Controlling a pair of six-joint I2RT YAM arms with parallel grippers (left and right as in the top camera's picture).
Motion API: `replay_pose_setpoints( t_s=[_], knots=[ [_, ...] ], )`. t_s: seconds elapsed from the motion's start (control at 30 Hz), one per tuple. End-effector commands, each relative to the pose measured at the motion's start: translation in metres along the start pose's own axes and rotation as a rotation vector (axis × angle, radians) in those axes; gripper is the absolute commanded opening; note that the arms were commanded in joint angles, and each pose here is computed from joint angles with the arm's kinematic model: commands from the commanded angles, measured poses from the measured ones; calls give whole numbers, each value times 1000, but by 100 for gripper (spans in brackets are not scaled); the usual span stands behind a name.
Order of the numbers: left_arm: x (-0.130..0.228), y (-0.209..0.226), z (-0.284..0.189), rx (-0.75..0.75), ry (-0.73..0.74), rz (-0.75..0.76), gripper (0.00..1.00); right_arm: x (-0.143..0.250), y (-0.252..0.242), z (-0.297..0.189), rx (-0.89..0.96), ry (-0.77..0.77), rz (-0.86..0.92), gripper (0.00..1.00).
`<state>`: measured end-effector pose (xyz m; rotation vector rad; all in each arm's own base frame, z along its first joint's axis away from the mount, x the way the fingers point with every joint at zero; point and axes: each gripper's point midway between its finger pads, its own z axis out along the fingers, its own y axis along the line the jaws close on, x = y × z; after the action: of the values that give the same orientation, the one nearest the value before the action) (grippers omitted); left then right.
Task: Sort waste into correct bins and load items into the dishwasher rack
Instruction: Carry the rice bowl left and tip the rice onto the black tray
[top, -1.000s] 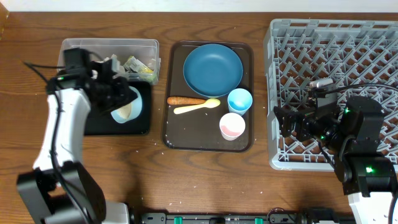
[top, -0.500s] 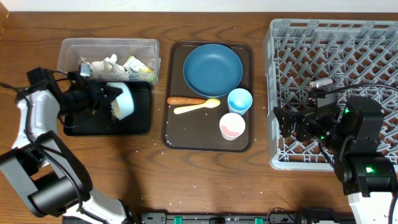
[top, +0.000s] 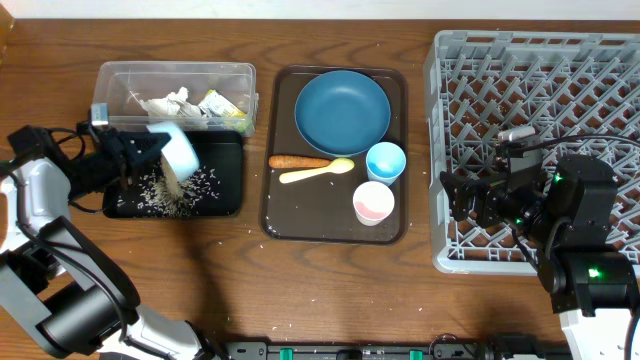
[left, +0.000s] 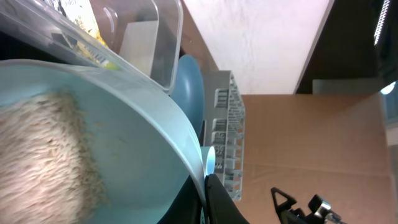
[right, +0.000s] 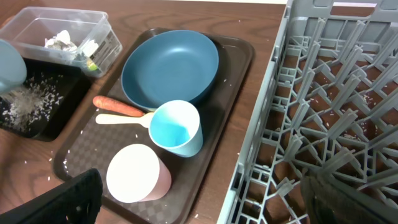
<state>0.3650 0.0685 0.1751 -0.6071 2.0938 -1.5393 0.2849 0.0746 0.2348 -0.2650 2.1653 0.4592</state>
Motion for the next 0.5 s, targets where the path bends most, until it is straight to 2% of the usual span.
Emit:
replay_pose_setpoints(
  t_s=[0.0, 0.13, 0.3, 0.47],
  knots=[
    [-10, -11, -9, 45, -31, -41, 6, -8, -2, -4, 9, -20, -21, 99],
    [-18, -11, -14, 50, -55, -78, 6, -8, -2, -4, 9, -19, -20, 99],
    [-20, -36, -18, 200, -38, -96, 6, -8, -2, -4, 8, -18, -20, 99],
    [-22, -38, -18, 212, -34, -127, 6, -8, -2, -4, 8, -18, -20, 99]
  ],
)
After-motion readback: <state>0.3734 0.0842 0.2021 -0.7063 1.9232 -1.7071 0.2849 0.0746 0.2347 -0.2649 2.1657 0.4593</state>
